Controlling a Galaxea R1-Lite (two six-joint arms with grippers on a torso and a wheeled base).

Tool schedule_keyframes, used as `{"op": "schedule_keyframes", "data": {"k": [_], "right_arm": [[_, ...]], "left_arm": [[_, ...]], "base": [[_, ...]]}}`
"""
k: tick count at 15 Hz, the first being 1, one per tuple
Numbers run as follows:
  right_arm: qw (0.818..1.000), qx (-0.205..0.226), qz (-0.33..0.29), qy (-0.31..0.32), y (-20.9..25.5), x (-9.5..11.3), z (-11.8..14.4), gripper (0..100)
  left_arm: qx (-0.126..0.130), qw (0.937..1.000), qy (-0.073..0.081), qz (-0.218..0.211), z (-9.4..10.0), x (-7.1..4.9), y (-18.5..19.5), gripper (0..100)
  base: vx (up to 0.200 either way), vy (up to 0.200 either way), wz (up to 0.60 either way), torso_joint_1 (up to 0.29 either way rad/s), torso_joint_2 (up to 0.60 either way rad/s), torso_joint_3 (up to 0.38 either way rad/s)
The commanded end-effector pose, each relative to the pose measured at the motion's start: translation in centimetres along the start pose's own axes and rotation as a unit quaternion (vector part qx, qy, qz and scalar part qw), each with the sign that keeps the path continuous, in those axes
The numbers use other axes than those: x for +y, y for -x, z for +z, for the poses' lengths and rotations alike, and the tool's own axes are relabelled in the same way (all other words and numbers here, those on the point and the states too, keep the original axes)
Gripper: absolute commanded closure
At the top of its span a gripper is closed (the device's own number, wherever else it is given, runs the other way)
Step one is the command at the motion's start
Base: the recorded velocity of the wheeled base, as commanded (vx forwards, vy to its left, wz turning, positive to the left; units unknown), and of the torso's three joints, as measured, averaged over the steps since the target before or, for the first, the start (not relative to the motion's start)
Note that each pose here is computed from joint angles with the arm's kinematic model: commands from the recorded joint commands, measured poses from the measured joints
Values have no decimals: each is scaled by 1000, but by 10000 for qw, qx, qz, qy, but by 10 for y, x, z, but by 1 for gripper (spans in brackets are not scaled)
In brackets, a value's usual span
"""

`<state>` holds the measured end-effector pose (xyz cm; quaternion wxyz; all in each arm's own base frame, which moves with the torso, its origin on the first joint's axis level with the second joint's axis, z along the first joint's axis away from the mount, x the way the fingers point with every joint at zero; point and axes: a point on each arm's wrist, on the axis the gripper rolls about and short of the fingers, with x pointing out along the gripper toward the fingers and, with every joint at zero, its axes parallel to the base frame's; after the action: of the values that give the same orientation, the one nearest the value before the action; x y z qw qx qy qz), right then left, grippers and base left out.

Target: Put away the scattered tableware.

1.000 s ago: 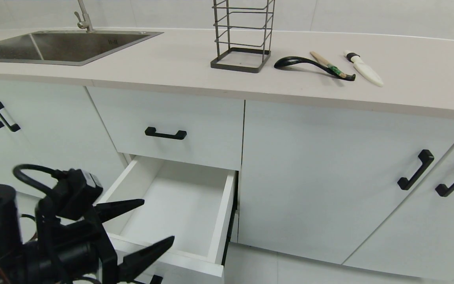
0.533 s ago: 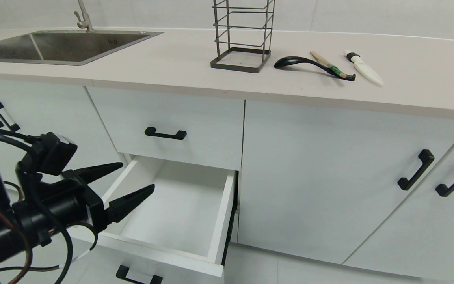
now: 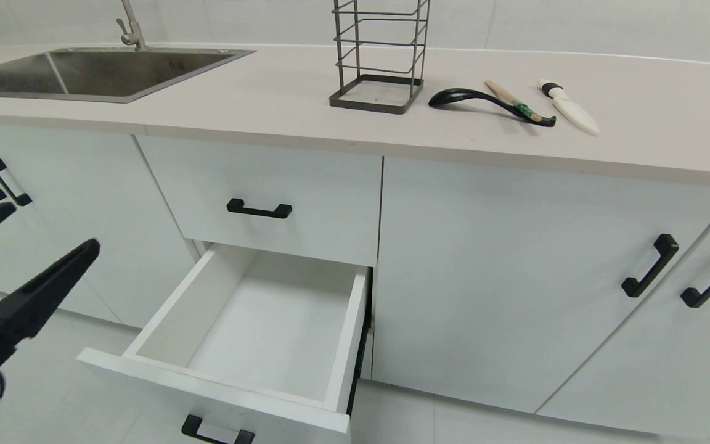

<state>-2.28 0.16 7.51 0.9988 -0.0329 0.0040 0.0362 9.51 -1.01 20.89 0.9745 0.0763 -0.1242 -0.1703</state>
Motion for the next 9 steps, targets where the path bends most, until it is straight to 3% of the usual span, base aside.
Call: {"op": "schedule_keyframes", "data": {"k": [1,2,3,4,6,7,9], "right_arm": [[10000,9,0,6,0,0,0,100],[10000,9,8,-2,0,0,0,100],[10000,9,8,-2,0,0,0,100],[10000,9,8,-2,0,0,0,100],[10000,9,8,-2,0,0,0,100],[10000,1,8,-1,0,0,0,100],[10000,9,8,-2,0,0,0,100]], "left_arm": [[-289,9992,-139,238,-15,-20,59,0],[77,9997,33,212,-38,-31,80,0],[306,9993,116,186,-48,-36,89,0],[701,9971,265,150,-61,-42,102,0],[1090,9931,402,130,-82,-52,122,0],[1161,9919,466,228,-91,-58,132,0],[1139,9906,602,456,-90,-57,134,0]], "base": [[0,0,0,0,0,0],[0,0,0,0,0,0],[0,0,0,0,0,0],[0,0,0,0,0,0],[0,0,0,0,0,0],[0,0,0,0,0,0],[0,0,0,0,0,0]]}}
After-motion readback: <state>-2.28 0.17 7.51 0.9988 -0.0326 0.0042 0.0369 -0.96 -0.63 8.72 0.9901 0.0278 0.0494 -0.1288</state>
